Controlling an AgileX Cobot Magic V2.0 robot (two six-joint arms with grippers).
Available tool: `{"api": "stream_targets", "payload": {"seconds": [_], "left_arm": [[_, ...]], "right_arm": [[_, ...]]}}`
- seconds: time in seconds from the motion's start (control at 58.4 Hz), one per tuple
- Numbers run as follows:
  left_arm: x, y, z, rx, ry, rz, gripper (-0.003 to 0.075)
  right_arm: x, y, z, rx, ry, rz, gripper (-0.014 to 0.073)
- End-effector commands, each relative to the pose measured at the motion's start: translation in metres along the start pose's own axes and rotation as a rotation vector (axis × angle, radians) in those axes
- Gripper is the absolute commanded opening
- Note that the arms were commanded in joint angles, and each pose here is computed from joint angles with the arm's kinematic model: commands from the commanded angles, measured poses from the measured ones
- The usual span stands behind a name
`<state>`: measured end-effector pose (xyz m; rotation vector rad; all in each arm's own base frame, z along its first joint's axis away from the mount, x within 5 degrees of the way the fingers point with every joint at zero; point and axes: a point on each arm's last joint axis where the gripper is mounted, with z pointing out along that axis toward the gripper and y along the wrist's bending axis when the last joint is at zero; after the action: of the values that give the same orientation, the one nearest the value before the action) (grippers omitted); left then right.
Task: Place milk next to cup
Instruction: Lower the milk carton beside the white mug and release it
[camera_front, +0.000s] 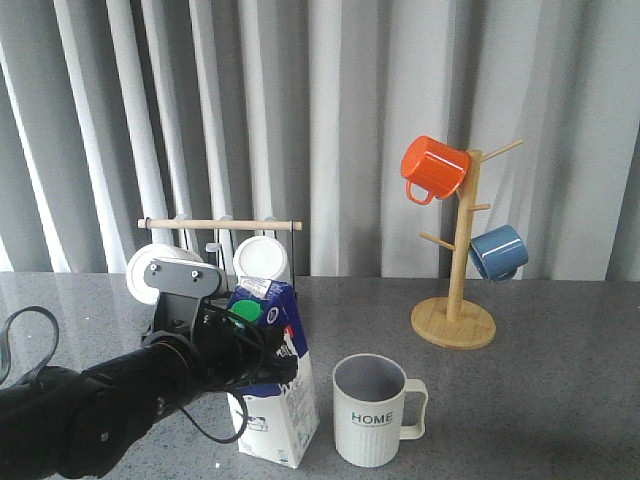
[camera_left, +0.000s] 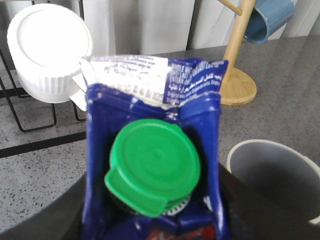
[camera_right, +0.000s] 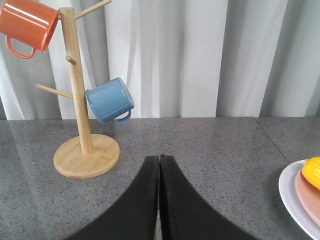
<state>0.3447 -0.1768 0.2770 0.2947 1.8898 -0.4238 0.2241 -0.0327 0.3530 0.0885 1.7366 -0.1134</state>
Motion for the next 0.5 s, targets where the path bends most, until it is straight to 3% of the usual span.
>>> {"api": "stream_targets", "payload": {"seconds": [0.0, 0.12, 0.274, 0.479], "left_arm": [[-0.0265, -0.0034, -0.0099, 0.023, -0.149, -0.098, 0.0326], [-0.0283, -0.0036, -0.0102, 0.035, -0.168, -0.192, 0.0479], [-0.0268, -0.0039, -0.0099, 0.032, -0.153, -0.174, 0.0645], [-0.0279, -0.004, -0.0103, 0.032, -0.163, -0.151, 0.0686]], "right_arm": [[-0.0154, -0.0046, -0.0063, 0.038, -0.065, -0.003, -0.0009], [-0.0154, -0.0046, -0.0063, 0.038, -0.065, -0.003, -0.0009], [-0.0154, -0.0046, -0.0063, 0.038, -0.065, -0.003, -0.0009], [-0.0154, -0.0046, -0.0063, 0.038, -0.065, -0.003, -0.0009]]}}
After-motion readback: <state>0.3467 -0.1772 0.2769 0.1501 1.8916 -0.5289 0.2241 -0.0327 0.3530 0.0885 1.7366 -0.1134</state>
